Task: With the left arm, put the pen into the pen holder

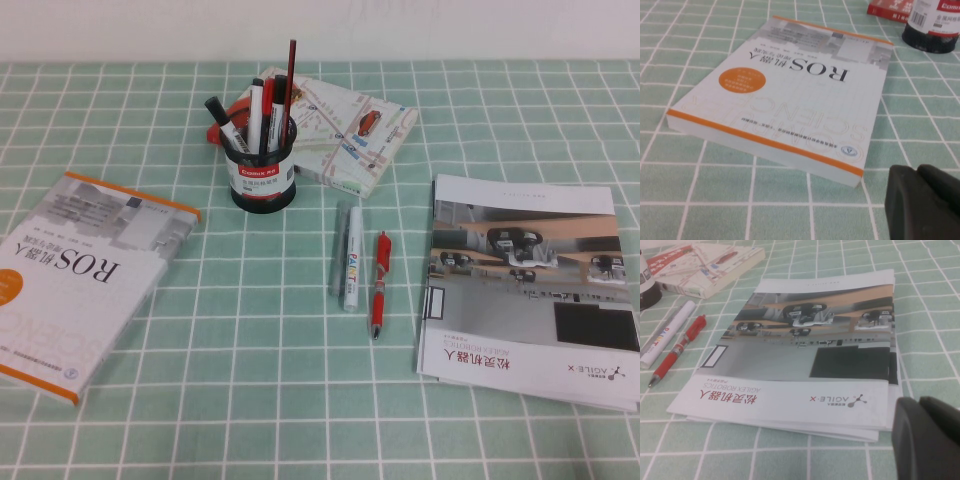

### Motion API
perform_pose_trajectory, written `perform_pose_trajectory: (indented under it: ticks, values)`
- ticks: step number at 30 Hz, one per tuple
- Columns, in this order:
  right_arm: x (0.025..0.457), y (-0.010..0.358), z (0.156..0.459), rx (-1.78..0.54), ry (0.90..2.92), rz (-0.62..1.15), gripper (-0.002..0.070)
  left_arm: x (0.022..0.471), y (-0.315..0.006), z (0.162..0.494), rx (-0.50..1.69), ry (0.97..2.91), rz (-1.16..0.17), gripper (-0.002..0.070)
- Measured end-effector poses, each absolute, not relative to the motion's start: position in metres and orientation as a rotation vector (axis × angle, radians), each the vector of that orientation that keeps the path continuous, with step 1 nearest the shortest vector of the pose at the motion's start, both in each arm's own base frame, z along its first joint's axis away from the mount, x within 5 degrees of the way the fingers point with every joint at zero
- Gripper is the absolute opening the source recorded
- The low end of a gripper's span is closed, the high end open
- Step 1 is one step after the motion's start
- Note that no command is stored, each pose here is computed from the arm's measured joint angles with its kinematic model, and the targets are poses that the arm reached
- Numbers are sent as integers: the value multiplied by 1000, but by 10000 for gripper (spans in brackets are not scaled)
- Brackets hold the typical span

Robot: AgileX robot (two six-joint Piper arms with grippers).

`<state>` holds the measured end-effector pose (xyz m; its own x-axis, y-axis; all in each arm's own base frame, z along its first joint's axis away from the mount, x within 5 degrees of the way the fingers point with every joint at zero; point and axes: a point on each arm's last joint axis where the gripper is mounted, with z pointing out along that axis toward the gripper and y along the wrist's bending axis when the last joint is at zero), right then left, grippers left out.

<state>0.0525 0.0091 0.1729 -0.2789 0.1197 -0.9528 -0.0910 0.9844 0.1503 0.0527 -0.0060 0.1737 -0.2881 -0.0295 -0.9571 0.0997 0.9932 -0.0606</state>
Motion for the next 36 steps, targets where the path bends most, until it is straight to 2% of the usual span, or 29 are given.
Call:
perform_pose_trajectory:
  ticks: [5,12,18,24,27,32,36]
  values:
    - [53,9,173,21,1842,203,-20,54,-7,176,22,1819,-159,-4]
    - [53,9,173,21,1842,203,-20,56,-9,189,-184,1677,-382,-4]
    - [53,9,173,21,1842,203,-20,56,-8,199,-206,1566,-414,-4]
    - [53,9,173,21,1842,203,-20,56,-8,201,-238,1544,-448,-4]
    - [53,9,173,21,1842,203,-20,57,-9,208,-259,1623,-462,-3]
    - [53,9,173,21,1842,203,-20,71,-13,252,-271,1811,-448,-4]
    - [53,9,173,21,1842,203,-20,95,-19,281,-190,2029,-384,-4]
